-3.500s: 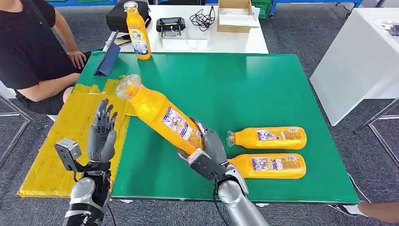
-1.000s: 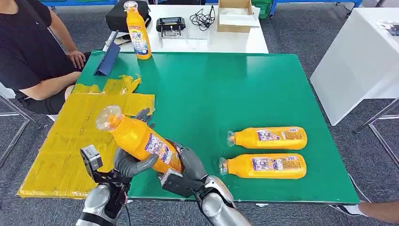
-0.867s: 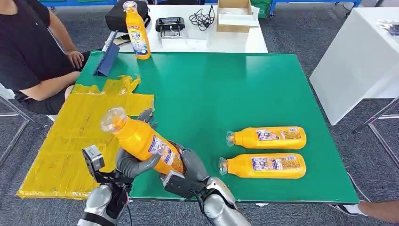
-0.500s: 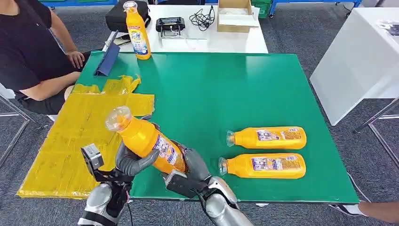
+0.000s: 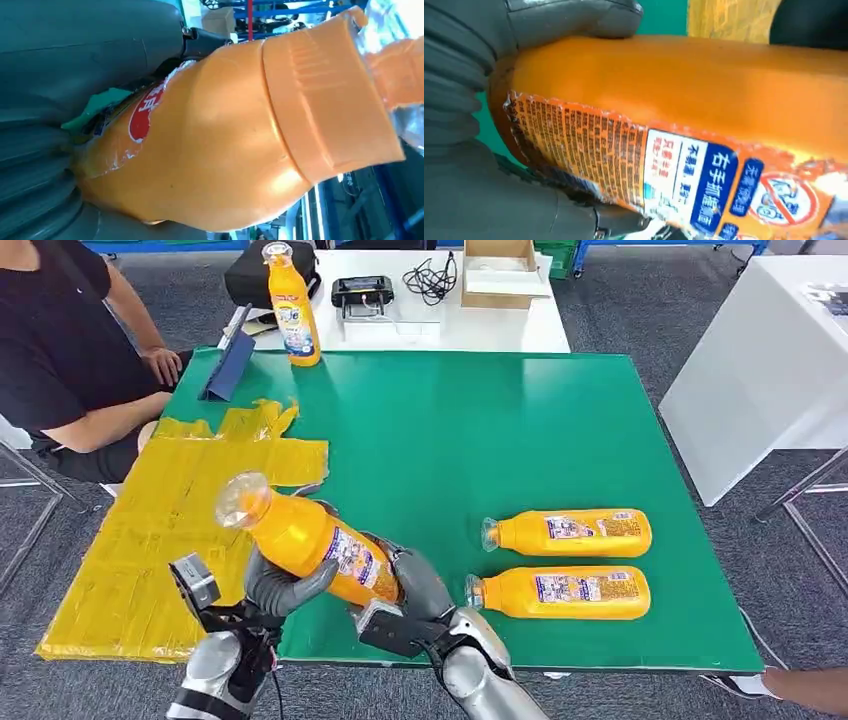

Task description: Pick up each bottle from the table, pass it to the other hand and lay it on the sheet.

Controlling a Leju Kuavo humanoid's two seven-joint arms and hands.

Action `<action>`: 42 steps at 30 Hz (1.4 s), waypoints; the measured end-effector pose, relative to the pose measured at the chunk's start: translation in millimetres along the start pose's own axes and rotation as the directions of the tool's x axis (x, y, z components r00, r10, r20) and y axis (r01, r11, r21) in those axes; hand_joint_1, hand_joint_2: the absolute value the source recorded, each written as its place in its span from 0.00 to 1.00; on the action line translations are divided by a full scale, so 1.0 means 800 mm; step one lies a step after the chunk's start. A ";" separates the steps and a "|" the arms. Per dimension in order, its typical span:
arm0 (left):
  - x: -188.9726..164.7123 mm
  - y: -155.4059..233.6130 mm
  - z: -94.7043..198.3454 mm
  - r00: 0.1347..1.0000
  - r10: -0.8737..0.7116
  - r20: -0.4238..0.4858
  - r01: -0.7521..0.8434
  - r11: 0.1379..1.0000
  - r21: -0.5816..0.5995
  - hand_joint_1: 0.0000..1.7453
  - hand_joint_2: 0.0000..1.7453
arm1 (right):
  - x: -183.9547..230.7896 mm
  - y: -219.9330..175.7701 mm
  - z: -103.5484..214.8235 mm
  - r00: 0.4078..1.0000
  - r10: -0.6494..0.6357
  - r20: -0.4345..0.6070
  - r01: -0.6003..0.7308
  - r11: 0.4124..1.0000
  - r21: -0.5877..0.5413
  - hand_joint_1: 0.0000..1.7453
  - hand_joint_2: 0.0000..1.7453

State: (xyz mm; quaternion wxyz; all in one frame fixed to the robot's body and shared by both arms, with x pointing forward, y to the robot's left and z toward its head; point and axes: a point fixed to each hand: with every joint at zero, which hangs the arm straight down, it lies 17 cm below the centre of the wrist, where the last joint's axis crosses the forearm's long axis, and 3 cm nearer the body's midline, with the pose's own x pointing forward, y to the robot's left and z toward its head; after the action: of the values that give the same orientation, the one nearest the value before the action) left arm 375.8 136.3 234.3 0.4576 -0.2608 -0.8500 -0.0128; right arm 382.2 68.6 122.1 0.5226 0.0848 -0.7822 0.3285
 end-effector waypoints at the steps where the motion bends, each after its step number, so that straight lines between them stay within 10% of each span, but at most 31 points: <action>1: 0.000 -0.001 0.000 1.000 -0.001 0.002 0.001 1.000 0.000 1.00 1.00 | 0.000 -0.002 0.000 1.000 0.001 0.001 -0.001 1.000 -0.008 0.00 1.00; 12: 0.011 0.001 -0.009 0.969 -0.237 0.066 0.235 0.971 0.039 1.00 1.00 | 0.003 -0.037 -0.004 0.999 0.051 -0.004 -0.052 0.994 -0.093 0.00 1.00; 17: 0.042 0.050 -0.027 0.649 -0.754 0.105 0.727 0.655 0.205 1.00 1.00 | 0.017 -0.064 -0.006 0.998 0.055 0.028 -0.051 0.993 -0.105 0.00 1.00; 28: 0.057 0.070 -0.033 0.578 -0.809 0.109 0.775 0.586 0.238 1.00 1.00 | 0.030 -0.090 -0.004 0.995 0.083 0.062 -0.075 0.989 -0.128 0.00 1.00; 36: 0.009 0.161 -0.020 -0.133 -0.991 -0.026 0.985 -0.135 0.105 1.00 1.00 | 0.048 -0.126 0.004 0.989 0.065 0.134 -0.044 0.987 -0.152 0.00 1.00; 42: -0.058 0.248 0.032 -0.330 -0.941 -0.068 0.937 -0.318 -0.145 1.00 1.00 | 0.056 -0.168 0.023 0.981 0.094 0.170 -0.061 0.979 -0.193 0.00 1.00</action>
State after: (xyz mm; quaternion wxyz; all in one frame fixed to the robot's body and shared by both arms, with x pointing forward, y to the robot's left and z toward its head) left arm 467.0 294.1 140.5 0.3179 0.5336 -0.6669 -0.4116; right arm 412.5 -36.2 213.6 0.4428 0.0338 -0.8560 0.2648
